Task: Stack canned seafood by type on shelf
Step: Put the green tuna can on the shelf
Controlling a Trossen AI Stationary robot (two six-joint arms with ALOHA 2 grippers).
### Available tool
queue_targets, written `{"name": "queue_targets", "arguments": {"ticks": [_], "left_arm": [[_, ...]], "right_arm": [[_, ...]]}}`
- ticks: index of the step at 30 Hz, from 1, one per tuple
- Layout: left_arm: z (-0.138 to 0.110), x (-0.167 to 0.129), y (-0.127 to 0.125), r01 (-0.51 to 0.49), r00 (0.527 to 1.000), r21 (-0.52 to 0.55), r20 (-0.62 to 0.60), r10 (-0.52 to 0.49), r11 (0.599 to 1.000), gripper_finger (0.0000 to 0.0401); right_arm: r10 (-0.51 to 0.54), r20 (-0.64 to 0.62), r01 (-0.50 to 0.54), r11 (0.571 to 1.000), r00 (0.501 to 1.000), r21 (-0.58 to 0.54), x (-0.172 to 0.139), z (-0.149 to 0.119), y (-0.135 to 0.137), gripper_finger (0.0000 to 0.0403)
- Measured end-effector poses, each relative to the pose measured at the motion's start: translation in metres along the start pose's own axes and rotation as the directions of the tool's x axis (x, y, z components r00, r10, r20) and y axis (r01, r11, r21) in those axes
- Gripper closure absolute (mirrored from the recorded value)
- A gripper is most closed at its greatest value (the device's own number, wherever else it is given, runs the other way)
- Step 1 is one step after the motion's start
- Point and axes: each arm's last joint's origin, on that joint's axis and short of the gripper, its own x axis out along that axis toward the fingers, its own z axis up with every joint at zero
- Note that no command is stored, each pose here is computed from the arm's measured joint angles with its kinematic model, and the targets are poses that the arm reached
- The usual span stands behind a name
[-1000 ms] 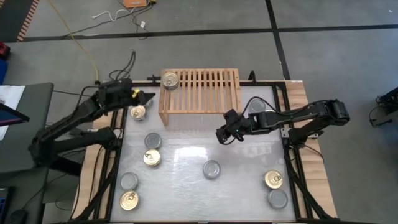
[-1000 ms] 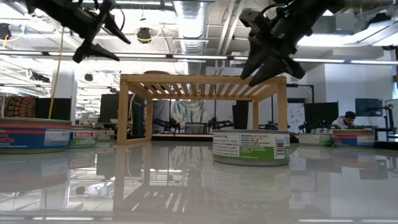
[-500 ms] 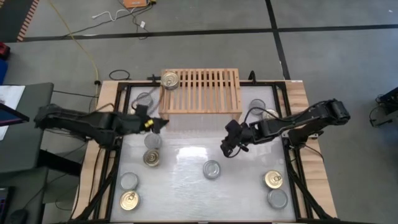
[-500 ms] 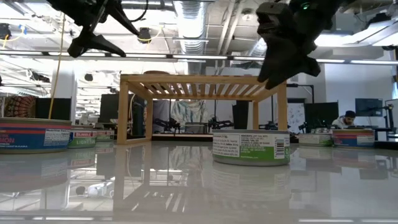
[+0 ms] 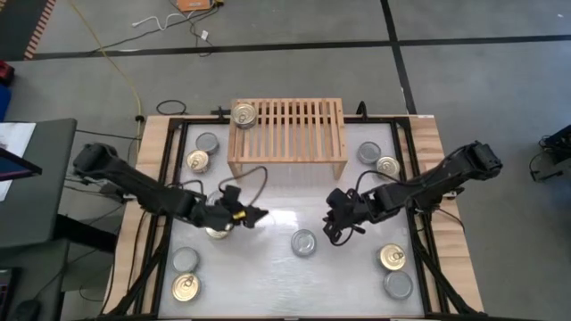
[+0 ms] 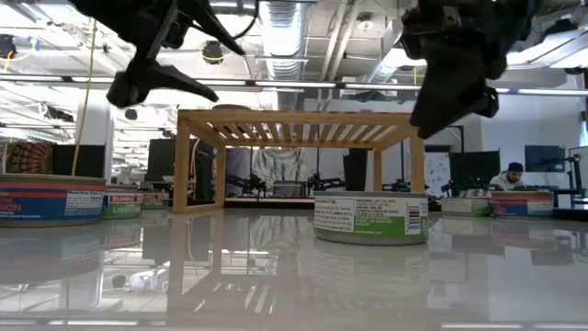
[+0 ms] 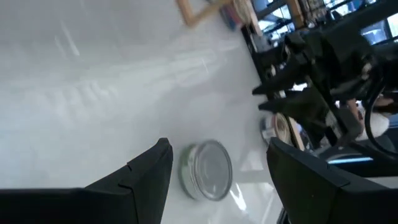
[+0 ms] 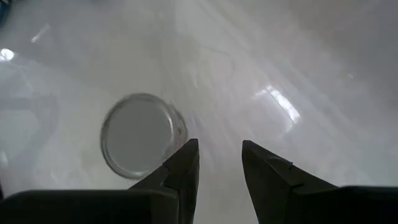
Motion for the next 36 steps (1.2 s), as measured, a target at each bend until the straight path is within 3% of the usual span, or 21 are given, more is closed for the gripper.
{"name": "queue_targets", "arguments": {"ticks": [10, 16, 20, 25, 32, 36], "left_arm": [[-0.058, 0.043, 0.011, 0.084, 0.981, -0.102, -0.168, -0.101, 0.991, 0.0152], [-0.076, 0.058, 0.017, 0.138, 0.947, -0.147, -0.270, -0.173, 0.980, 0.0152], [-0.088, 0.069, 0.014, 0.131, 0.913, -0.142, -0.367, -0.176, 0.981, 0.0152], [-0.095, 0.082, 0.004, 0.118, 0.914, -0.083, -0.382, -0.141, 0.990, 0.0152], [-0.097, 0.096, 0.004, 0.055, 0.920, -0.049, -0.385, -0.070, 0.997, 0.0152], [-0.097, 0.103, 0.008, 0.038, 0.923, -0.048, -0.380, -0.053, 0.998, 0.0152]], "right_arm": [[0.102, 0.081, -0.106, 0.993, 0.991, 0.054, 0.015, -0.009, -0.004, 0.0255], [0.102, 0.086, -0.108, 0.991, 0.991, 0.079, 0.023, -0.011, -0.005, 0.0277], [0.069, 0.032, -0.071, 0.995, 0.997, 0.068, 0.042, -0.017, -0.001, 0.0321], [0.051, -0.001, -0.051, 0.998, 0.999, 0.033, 0.057, -0.017, 0.010, 0.0388], [0.019, -0.012, -0.018, 0.999, 1.000, 0.028, 0.073, -0.010, 0.010, 0.0361], [0.026, -0.014, -0.026, 1.000, 1.000, 0.007, 0.077, -0.010, 0.010, 0.0372]]}}
